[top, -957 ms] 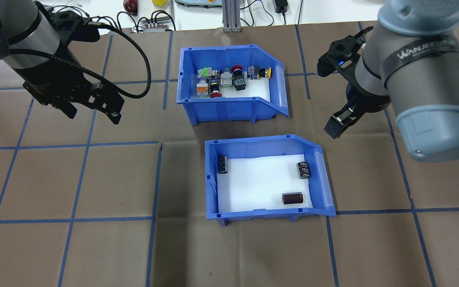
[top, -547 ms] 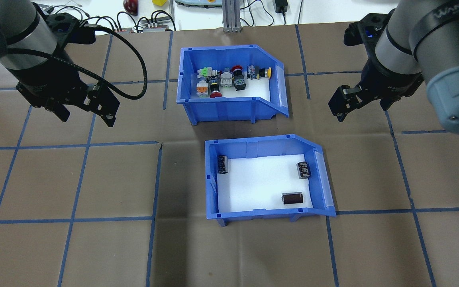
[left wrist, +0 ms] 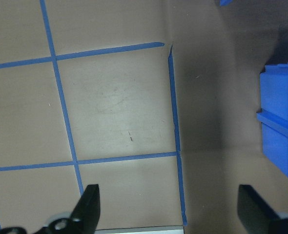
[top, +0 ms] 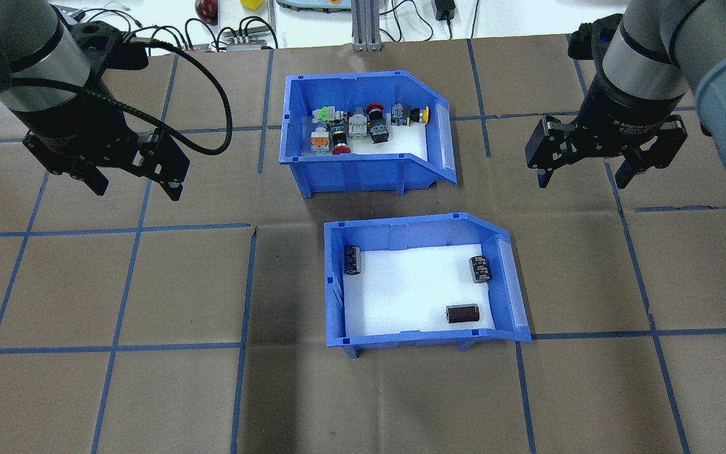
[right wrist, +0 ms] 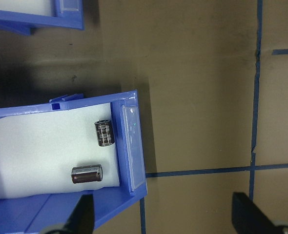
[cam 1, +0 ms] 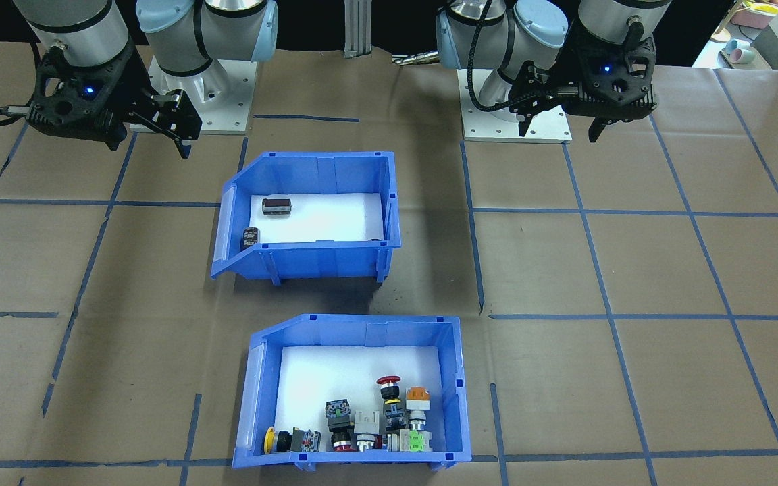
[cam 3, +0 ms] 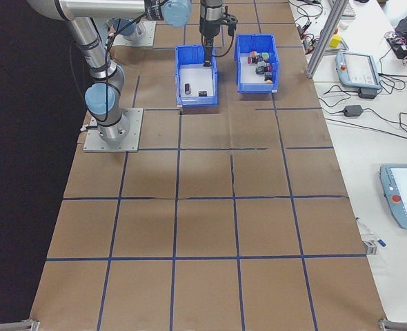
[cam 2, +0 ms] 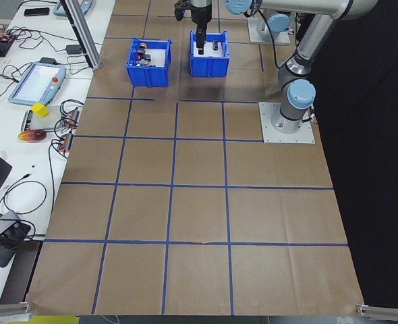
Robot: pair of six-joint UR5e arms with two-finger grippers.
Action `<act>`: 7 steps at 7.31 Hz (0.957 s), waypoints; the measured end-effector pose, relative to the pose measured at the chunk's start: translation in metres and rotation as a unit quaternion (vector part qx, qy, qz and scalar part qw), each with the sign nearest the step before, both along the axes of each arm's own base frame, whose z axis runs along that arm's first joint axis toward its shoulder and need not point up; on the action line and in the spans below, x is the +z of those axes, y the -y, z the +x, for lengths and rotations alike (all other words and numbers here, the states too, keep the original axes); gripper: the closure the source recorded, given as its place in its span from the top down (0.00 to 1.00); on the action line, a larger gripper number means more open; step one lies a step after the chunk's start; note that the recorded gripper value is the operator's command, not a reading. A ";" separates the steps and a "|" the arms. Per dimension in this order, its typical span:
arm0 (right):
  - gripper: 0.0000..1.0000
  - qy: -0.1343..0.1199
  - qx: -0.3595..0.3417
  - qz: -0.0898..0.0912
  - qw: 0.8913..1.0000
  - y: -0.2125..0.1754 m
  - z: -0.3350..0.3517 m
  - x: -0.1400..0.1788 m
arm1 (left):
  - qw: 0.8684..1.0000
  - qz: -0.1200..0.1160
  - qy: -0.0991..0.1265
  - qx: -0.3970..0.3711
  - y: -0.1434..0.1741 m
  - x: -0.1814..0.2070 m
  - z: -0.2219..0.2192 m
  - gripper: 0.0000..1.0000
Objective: Place button box in front
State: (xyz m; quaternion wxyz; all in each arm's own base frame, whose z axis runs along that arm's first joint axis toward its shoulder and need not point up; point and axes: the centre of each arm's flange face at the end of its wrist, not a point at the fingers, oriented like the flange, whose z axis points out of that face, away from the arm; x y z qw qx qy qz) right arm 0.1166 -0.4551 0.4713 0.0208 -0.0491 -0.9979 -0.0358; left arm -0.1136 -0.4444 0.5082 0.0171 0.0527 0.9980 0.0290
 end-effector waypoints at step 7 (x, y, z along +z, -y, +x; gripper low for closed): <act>1.00 0.000 -0.014 0.015 1.000 -0.003 -0.002 -0.003 | 1.000 -0.005 -0.002 -0.006 -0.002 0.002 0.000 0.99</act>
